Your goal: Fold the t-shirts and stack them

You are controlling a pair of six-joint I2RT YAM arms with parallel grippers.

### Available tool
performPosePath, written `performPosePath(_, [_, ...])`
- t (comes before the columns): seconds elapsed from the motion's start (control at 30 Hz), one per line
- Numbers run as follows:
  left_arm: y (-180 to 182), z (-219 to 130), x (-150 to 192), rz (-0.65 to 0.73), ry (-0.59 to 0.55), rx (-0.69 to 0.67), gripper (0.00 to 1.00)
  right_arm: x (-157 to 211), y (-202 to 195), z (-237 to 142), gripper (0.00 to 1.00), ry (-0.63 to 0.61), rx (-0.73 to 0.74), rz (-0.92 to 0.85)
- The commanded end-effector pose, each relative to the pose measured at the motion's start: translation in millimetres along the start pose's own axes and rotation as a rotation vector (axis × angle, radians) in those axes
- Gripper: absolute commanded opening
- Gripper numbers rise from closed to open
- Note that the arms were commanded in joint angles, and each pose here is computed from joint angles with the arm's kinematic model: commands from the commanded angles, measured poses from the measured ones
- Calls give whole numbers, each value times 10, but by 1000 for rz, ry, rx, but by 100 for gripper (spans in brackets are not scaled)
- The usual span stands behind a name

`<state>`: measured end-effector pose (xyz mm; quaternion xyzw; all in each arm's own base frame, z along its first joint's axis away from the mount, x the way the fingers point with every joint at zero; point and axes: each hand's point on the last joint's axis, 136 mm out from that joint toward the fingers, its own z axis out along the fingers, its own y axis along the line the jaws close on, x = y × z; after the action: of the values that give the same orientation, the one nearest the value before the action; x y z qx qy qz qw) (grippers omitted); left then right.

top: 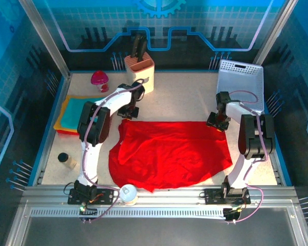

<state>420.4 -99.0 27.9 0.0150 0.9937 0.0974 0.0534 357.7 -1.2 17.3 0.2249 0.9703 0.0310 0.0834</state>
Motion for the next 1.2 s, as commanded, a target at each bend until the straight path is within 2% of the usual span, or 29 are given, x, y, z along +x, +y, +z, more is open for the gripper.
performPosePath(0.0, [129,-391,-52,-138,-74,142,0,93,-165,128,46,51,39,54])
performPosePath(0.23, [432,-784,-83,-420,-219,378,0,58,-269,68,42,29,38,102])
performPosePath(0.33, [591,-769,-14,-513,-242,392,0,43,-307,27,41,17,43,113])
performPosePath(0.43, [677,-626,56,-558,-215,391,5,32,-312,2,42,13,34,117])
performPosePath(0.5, [731,-509,91,-556,-182,353,8,22,-309,-16,42,10,33,115])
performPosePath(0.57, [790,-416,101,-548,-160,318,19,21,-306,-26,42,9,31,112])
performPosePath(0.63, [870,-355,99,-550,-151,288,22,19,-290,-48,42,5,21,109])
performPosePath(0.73, [1033,-325,126,-556,-151,227,37,11,-256,-104,43,-10,-3,105])
performPosePath(0.9, [1190,-463,187,-550,-171,171,40,-29,-138,-251,49,-50,-58,59])
performPosePath(1.03, [982,-679,290,-489,-184,234,43,-45,-39,-404,57,-80,-76,0])
performPosePath(1.17, [506,-872,515,-311,-197,254,46,-39,112,-566,72,-111,-152,-45])
